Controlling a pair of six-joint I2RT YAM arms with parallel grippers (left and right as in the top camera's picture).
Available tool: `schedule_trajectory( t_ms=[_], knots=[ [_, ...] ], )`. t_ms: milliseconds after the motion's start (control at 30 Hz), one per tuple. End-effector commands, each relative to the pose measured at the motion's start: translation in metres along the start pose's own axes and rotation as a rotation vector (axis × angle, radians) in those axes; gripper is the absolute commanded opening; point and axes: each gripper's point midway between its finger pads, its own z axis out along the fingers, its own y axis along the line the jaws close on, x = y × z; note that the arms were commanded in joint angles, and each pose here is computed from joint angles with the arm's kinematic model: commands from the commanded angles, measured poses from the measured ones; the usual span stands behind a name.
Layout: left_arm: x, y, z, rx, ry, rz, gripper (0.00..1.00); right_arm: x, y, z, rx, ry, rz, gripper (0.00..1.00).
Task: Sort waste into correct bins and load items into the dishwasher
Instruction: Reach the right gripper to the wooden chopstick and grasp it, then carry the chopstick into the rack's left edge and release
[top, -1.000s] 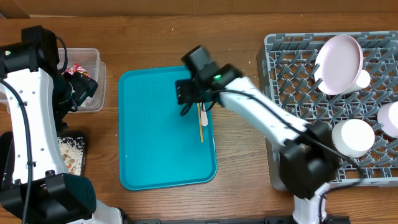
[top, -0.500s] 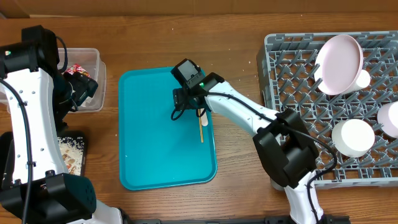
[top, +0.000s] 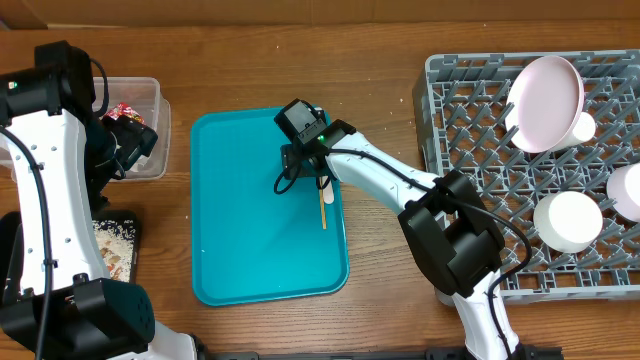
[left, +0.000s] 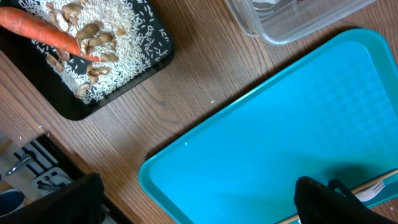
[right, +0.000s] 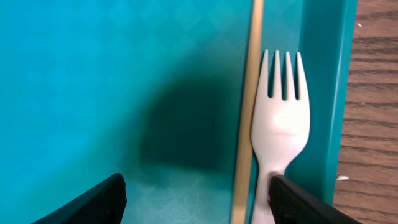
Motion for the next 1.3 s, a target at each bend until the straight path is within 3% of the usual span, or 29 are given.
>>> schedule_trajectory(
  t_ms=[0,500,533,667,733,967,1133,1267],
  knots=[
    [0.001,-0.001,0.001,-0.01,-0.001,0.005,1.0,0.01,0.005,0.012,-0.003,0.027,0.004,0.75],
    [0.001,-0.001,0.001,-0.01,-0.001,0.005,1.0,0.025,0.009,0.023,0.044,0.039,-0.029,0.73],
    [0.001,-0.001,0.001,-0.01,-0.001,0.005,1.0,0.027,0.008,0.026,0.047,0.044,-0.03,0.7],
    [0.001,-0.001,0.001,-0.011,-0.001,0.004,1.0,0.025,0.003,0.028,0.087,0.025,-0.037,0.33],
    [0.0,0.0,0.001,-0.011,-0.001,0.004,1.0,0.026,0.005,0.027,0.106,0.011,-0.051,0.23],
    [0.001,-0.001,0.001,-0.01,-0.001,0.005,1.0,0.027,0.008,0.025,0.103,0.015,-0.06,0.04],
    [0.0,0.0,0.001,-0.011,-0.001,0.004,1.0,0.023,0.013,0.01,0.088,0.034,-0.062,0.04],
    [0.001,-0.001,0.001,-0.011,-0.001,0.004,1.0,-0.013,0.026,-0.053,0.018,-0.027,-0.035,0.04]
  ],
)
